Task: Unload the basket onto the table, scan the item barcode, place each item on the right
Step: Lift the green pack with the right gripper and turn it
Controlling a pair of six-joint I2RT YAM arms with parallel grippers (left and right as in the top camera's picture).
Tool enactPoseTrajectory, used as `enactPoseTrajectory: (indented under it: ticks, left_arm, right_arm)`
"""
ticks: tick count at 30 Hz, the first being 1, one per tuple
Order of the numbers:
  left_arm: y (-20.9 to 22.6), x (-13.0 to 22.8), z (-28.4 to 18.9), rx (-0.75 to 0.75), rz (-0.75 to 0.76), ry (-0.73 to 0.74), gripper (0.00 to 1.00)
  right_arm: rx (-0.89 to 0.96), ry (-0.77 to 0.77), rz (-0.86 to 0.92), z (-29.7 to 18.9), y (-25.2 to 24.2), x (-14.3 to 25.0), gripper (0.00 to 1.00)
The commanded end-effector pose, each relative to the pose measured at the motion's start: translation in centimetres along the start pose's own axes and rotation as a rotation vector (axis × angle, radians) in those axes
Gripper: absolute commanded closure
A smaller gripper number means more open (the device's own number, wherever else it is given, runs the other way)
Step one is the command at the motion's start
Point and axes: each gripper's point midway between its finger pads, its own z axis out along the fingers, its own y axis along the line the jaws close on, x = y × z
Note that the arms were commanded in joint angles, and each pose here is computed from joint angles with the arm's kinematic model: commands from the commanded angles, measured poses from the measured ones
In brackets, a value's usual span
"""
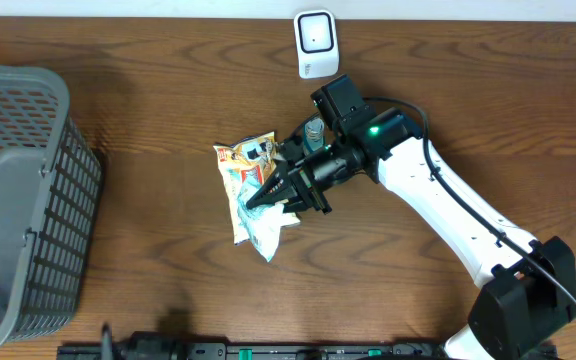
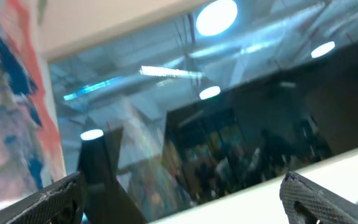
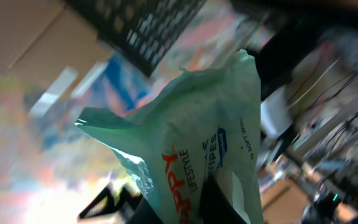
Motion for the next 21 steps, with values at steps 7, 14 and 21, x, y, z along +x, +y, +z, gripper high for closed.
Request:
enactPoseTrajectory:
  ticks: [7, 14, 21]
  left_arm:
    - [-3.1, 8.5, 1.1, 0.088, -0.020, 0.206, 0.02]
    - [-4.0, 11.2, 1.3, 0.097, -0.104, 0.265, 0.02]
    - [-4.7, 13.3, 1.4, 0.090, -0.233, 0.308, 0.02]
  right_arm:
    - [0.351, -0.404, -0.268, -2.0, -4.8, -6.1, 0.99]
    - [0.696, -0.501, -0.209, -4.8, -10.9, -6.3, 0.99]
    - [1.080, -0.706, -0.112, -8.6, -15.1, -5.9, 0.99]
